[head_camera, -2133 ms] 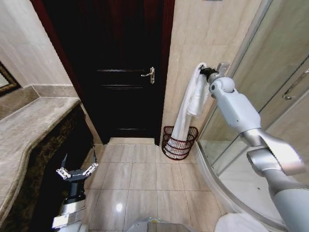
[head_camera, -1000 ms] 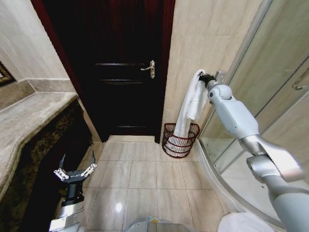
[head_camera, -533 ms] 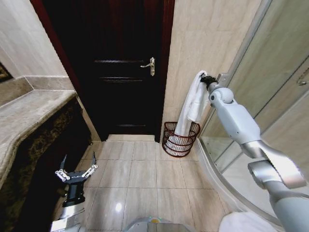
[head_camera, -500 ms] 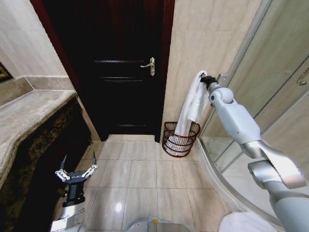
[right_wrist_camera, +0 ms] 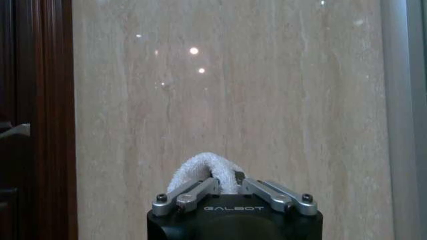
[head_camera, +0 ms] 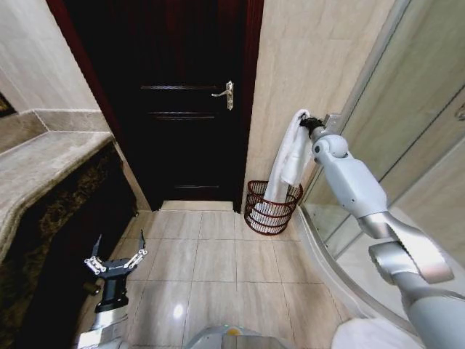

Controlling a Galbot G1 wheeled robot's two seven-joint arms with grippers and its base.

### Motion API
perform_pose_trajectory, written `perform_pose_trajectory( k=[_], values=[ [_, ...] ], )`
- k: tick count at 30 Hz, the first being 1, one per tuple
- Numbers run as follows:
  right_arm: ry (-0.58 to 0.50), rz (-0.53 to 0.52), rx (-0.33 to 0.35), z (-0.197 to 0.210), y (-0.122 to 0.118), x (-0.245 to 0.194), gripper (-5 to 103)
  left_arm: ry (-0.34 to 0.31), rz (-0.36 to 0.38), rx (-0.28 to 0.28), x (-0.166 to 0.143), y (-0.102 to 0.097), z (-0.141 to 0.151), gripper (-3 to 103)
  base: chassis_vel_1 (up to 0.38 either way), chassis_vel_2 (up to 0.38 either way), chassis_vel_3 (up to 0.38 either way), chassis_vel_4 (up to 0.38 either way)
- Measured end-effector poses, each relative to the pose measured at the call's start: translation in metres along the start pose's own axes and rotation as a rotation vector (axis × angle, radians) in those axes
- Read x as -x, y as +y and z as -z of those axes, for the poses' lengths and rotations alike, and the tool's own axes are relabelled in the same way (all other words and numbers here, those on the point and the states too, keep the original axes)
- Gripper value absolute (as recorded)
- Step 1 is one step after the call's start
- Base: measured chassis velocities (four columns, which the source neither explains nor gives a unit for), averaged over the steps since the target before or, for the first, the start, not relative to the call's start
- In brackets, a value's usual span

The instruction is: Discard the used towel into the hamper.

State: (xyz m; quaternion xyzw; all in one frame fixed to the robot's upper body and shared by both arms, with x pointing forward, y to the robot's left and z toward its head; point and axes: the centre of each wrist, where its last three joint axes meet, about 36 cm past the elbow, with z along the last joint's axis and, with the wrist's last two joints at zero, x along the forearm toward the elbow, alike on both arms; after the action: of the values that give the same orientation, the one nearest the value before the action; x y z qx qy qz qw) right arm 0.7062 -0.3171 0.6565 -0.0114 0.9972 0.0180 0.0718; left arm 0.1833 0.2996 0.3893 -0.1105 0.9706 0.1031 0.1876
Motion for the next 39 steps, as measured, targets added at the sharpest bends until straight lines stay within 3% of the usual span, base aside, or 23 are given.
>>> perform_pose_trajectory(
  k=[16, 39],
  values=[
    [0.027, -0.022, 0.001, -0.024, -0.011, 0.001, 2, -0.001, -0.011, 0.010, -0.004, 0.001, -0.001, 100, 0.000, 0.000, 0.000, 0.000],
    [0.052, -0.019, -0.013, -0.047, -0.004, 0.003, 2, 0.005, -0.023, 0.017, -0.014, 0.004, -0.001, 100, 0.000, 0.000, 0.000, 0.000]
  ],
)
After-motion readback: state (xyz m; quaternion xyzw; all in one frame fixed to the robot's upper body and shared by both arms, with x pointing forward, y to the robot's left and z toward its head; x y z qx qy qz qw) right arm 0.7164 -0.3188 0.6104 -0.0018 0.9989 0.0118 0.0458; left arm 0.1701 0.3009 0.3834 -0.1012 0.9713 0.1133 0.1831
